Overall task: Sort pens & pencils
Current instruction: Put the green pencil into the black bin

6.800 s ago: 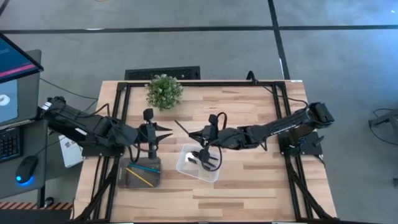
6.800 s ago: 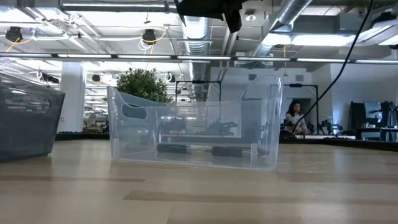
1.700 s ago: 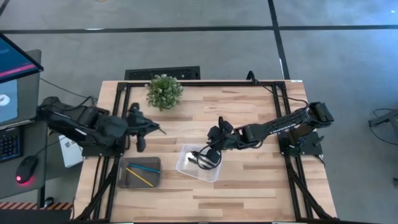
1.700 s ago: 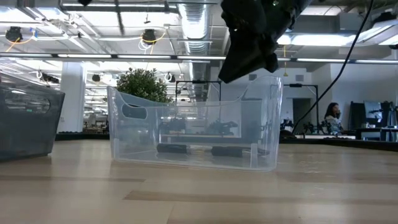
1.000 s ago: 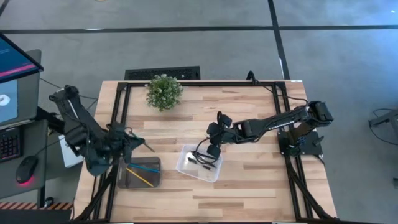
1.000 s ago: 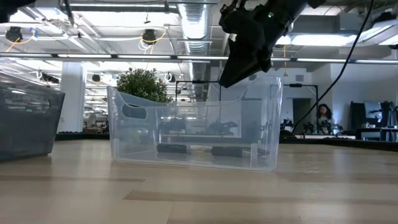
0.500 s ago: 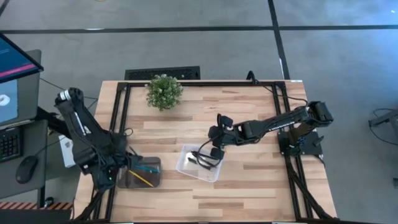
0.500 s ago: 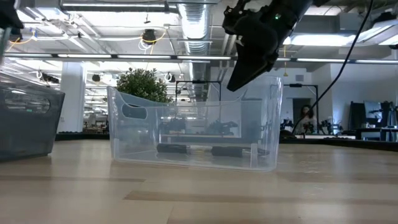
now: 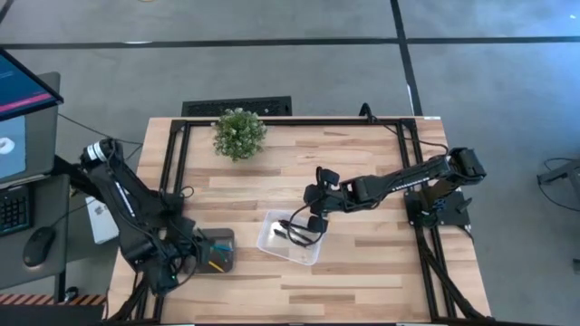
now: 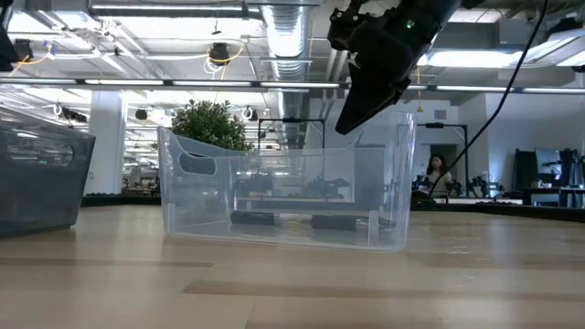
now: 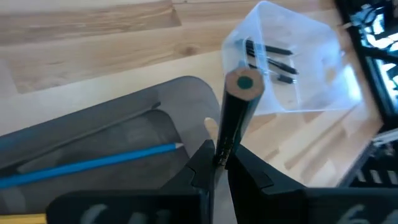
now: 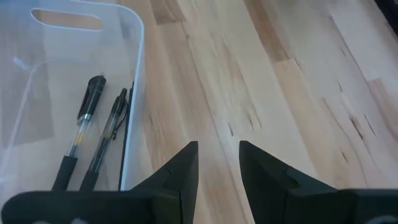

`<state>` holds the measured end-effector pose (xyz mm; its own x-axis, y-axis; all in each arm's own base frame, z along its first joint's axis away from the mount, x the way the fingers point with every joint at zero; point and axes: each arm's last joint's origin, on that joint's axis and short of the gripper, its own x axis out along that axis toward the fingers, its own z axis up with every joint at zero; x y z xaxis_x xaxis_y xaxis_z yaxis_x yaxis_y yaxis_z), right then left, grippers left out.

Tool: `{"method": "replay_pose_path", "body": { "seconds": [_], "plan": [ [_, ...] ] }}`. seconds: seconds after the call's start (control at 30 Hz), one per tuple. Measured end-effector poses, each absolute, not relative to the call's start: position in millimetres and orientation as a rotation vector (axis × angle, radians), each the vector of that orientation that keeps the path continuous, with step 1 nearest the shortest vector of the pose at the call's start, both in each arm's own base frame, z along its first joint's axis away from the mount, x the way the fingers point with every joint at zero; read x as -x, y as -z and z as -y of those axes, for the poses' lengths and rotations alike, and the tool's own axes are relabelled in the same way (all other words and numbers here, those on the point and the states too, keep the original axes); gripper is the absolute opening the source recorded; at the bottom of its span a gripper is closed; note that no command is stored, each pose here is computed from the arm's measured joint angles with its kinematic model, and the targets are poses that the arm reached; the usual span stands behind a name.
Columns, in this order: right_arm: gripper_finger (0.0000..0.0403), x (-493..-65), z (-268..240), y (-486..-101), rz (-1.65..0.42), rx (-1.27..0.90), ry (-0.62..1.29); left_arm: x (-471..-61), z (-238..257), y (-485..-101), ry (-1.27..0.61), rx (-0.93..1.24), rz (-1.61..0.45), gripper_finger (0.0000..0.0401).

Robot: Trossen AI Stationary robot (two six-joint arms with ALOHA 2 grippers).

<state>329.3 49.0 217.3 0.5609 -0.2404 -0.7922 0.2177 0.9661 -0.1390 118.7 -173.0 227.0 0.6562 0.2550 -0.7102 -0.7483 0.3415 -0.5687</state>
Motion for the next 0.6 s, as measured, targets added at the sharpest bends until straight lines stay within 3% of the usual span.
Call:
{"method": "replay_pose_path", "body": {
  "seconds": [0.6],
  "plan": [
    [0.0139, -329, -49, -217, -0.936, 0.023, 0.271, -130, 188, -203, -0.735, 0.962, -0.565, 0.0013]
  ]
}}
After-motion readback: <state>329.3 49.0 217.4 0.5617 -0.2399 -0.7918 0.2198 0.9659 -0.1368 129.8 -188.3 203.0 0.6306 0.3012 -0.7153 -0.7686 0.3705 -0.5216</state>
